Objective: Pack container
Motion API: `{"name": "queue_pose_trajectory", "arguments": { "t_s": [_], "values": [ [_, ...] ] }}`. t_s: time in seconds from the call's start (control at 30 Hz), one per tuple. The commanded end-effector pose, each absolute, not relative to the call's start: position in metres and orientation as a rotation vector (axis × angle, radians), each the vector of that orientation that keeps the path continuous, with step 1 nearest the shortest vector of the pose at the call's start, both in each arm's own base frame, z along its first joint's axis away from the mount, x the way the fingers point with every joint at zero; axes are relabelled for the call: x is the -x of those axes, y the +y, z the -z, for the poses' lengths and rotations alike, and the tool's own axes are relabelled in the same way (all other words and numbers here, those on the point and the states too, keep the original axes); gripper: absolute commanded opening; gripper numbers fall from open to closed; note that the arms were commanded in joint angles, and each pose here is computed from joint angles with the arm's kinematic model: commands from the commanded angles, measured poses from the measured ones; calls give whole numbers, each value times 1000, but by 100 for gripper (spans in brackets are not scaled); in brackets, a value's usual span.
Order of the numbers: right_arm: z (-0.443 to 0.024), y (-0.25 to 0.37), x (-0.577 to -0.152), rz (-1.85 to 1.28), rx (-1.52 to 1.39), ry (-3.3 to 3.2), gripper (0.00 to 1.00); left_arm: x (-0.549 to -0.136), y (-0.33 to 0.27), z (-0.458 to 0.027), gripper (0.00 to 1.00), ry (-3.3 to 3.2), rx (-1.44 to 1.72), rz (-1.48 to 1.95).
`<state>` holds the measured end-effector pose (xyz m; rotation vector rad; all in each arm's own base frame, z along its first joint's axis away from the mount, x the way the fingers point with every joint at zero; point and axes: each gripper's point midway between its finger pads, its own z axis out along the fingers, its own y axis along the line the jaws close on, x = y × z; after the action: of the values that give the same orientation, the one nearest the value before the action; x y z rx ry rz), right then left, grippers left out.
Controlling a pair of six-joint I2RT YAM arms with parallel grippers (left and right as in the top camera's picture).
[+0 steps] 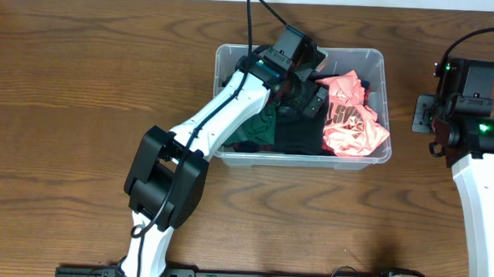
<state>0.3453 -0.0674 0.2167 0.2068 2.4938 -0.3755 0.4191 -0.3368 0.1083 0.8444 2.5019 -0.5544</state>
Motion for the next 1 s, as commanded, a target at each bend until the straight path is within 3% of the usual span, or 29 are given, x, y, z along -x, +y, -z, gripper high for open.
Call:
{"name": "queue_pose_trajectory", "arguments": {
  "t_s": [0.0,0.13,0.33,0.57,0.77,0.97],
  "values": [
    [-214,-71,-345,377,-233,2501,40,-402,-308,-34,98,2740,-803,462],
    [-214,-71,-345,378,-233,2501,40,-409,-309,-60,98,2687,-798,472],
    [-214,-71,-345,377,-233,2500,41,-421,-310,-173,98,2446,-792,470],
    [-215,-67,-349,353,-185,2496,41,-422,-229,-268,98,2337,-583,234],
    [-223,-32,-370,135,34,2435,46,-429,-127,-259,98,2491,-346,121],
    [-227,-22,-394,71,90,2361,64,-436,-26,-234,98,2608,-52,35]
  ]
}}
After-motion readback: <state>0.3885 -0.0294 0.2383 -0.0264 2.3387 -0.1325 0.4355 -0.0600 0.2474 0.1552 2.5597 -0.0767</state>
